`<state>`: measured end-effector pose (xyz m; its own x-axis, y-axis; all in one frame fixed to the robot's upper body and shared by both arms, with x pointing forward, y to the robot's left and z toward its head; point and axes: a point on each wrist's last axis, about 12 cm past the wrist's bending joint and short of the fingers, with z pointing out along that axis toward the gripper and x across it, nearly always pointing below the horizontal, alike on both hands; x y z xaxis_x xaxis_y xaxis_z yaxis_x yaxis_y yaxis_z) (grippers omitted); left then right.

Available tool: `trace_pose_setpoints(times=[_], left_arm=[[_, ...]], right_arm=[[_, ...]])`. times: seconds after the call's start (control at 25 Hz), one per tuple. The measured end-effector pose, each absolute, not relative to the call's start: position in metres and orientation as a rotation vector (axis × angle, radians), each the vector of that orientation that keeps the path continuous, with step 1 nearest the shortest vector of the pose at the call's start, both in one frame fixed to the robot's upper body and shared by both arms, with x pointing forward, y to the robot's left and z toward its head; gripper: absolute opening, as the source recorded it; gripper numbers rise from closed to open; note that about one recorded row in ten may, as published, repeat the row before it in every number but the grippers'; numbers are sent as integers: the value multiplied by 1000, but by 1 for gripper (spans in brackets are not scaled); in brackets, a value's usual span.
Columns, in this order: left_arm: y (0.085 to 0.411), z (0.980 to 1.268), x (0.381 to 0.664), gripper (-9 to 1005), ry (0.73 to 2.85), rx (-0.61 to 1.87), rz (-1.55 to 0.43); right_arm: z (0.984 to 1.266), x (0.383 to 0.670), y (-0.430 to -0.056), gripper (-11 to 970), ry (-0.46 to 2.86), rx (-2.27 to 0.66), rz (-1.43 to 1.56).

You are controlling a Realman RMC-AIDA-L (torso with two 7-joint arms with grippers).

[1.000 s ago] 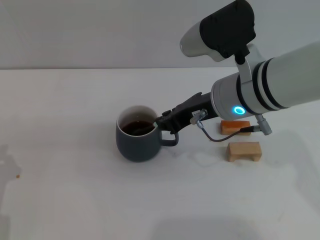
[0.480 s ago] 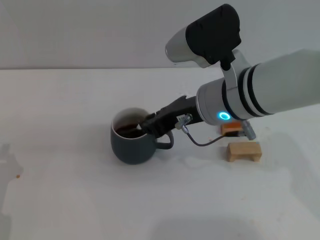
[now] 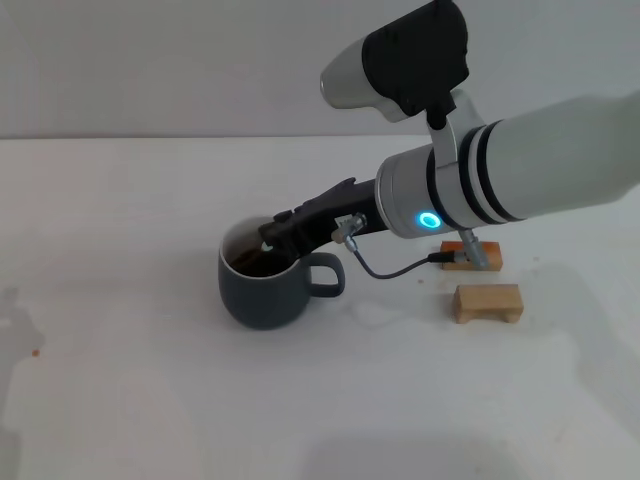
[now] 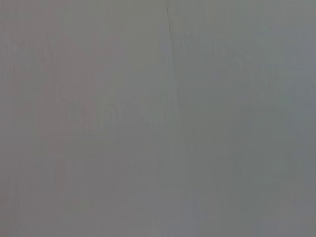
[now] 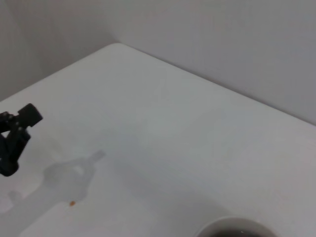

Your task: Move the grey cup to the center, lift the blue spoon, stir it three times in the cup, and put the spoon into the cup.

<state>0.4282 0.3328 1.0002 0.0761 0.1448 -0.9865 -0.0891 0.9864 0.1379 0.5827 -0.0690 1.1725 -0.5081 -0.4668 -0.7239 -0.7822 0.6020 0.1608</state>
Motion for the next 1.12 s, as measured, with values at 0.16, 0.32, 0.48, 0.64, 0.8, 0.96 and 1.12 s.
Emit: trace_pose_setpoints(times=[0.16, 0.32, 0.48, 0.64, 0.8, 0.96, 1.12], left_arm=[[333, 1000, 428, -2, 1488, 46, 178], [333, 1000, 429, -2, 1489, 47, 177], [333, 1000, 429, -2, 1488, 47, 178], [334, 1000, 427, -2, 1484, 41, 182], [335, 1001, 428, -2, 1481, 38, 185], [336, 1001, 427, -2, 1477, 32, 187], [336, 1001, 427, -2, 1475, 30, 189]], right_arm=[[1173, 584, -72, 161, 2170, -977, 631], [1174, 587, -75, 255, 2143, -962, 619], [1178, 593, -82, 341, 2067, -931, 587], [1184, 601, -108, 403, 1899, -805, 492], [1175, 593, -131, 450, 1728, -684, 357], [1148, 557, -154, 450, 1493, -489, 113], [1116, 514, -180, 449, 1314, -363, -105]])
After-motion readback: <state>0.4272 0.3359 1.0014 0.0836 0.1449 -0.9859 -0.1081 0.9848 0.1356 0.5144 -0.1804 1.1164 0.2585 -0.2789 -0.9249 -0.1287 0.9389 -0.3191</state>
